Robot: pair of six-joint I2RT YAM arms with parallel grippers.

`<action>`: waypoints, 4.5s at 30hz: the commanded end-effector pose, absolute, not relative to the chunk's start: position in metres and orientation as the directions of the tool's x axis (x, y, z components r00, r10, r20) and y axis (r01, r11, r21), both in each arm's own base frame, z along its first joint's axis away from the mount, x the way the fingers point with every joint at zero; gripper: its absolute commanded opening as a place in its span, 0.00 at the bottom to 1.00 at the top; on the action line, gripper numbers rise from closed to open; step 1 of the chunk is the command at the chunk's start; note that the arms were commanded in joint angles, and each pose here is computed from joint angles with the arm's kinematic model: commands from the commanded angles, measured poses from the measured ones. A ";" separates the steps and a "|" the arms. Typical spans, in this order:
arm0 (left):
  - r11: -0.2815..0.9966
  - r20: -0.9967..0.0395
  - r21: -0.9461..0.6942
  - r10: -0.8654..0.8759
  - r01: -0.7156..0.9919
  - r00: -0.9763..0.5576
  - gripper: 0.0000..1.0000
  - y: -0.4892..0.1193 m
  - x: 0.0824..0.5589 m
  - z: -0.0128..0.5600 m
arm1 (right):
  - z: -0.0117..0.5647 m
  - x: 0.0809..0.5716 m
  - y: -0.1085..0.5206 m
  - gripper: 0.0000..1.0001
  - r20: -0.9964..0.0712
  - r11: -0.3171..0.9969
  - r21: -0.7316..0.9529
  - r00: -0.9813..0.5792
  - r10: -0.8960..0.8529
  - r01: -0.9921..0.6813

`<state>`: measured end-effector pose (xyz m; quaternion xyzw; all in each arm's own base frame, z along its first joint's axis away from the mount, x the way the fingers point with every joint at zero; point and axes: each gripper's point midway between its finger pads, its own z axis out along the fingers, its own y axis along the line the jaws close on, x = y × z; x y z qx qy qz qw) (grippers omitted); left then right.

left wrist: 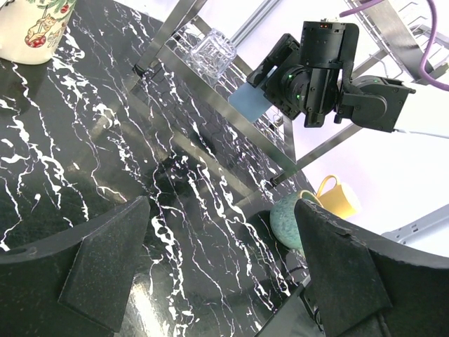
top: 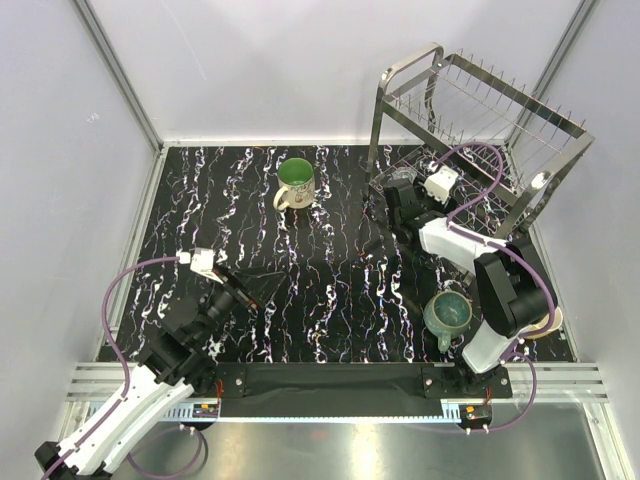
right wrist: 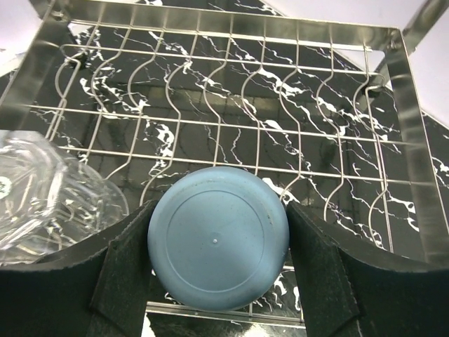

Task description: Load the cups into the dish rack

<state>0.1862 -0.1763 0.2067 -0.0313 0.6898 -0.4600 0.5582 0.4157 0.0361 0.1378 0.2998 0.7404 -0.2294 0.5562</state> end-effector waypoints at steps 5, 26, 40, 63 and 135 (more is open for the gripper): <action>0.574 -0.741 -0.669 -0.572 0.472 -0.353 0.92 -0.173 0.186 0.214 | 0.137 0.422 0.031 0.26 -0.951 0.679 0.069 -0.156 0.265 0.731; 0.582 -0.735 -0.676 -0.574 0.453 -0.360 0.93 -0.172 0.188 0.212 | 0.138 0.411 0.029 0.55 -0.944 0.695 0.065 -0.181 0.275 0.716; 0.570 -0.726 -0.686 -0.582 0.453 -0.366 0.93 -0.172 0.187 0.214 | 0.142 0.396 0.027 0.90 -0.937 0.740 0.021 -0.245 0.249 0.672; 0.662 -0.677 -0.703 -0.511 0.260 -0.529 0.88 -0.168 0.185 0.193 | 0.159 0.337 0.080 1.00 -0.859 0.940 -0.003 -0.483 0.172 0.341; 0.866 -0.694 0.221 0.463 0.448 -0.551 0.52 -0.243 0.536 0.118 | 0.193 0.114 0.197 1.00 -0.516 0.754 0.599 -0.850 0.105 -0.270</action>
